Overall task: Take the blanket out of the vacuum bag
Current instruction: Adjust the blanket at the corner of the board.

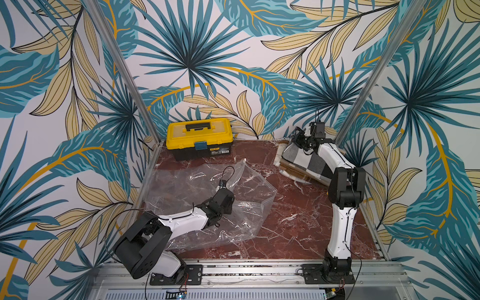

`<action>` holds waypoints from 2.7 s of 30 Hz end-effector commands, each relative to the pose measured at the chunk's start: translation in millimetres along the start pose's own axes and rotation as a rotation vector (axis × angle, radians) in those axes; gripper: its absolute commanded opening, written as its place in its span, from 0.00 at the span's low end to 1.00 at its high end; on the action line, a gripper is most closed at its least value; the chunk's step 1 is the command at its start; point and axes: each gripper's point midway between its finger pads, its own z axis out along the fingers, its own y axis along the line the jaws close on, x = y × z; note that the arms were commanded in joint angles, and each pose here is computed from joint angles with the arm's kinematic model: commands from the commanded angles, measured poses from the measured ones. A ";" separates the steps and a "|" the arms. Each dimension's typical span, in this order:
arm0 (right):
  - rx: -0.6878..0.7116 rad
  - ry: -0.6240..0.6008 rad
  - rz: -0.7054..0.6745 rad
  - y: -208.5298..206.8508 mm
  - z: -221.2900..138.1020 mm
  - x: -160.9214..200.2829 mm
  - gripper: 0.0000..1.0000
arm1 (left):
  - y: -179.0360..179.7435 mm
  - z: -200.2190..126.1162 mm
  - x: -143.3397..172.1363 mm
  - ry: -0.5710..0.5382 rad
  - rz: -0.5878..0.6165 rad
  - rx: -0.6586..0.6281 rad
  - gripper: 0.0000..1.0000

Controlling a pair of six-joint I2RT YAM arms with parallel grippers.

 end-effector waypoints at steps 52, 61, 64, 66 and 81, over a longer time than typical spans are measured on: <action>-0.025 0.009 -0.172 -1.4 -51.5 21.1 0.99 | -44.1 -6.3 -15.1 -0.019 0.041 0.048 0.00; 0.338 -0.054 -0.342 -43.3 -135.3 9.1 0.99 | -59.6 1.7 -17.1 -0.011 0.053 0.081 0.00; 0.353 -0.063 -0.261 -70.6 -146.0 4.5 0.93 | -61.2 1.7 -18.6 -0.013 0.062 0.083 0.00; 0.337 -0.063 -0.181 -92.1 -148.6 3.1 0.89 | -60.9 0.6 -20.1 -0.016 0.066 0.079 0.00; 0.041 0.023 -0.151 -114.5 -131.3 -10.4 0.78 | -56.8 -0.6 -18.4 -0.021 0.064 0.068 0.00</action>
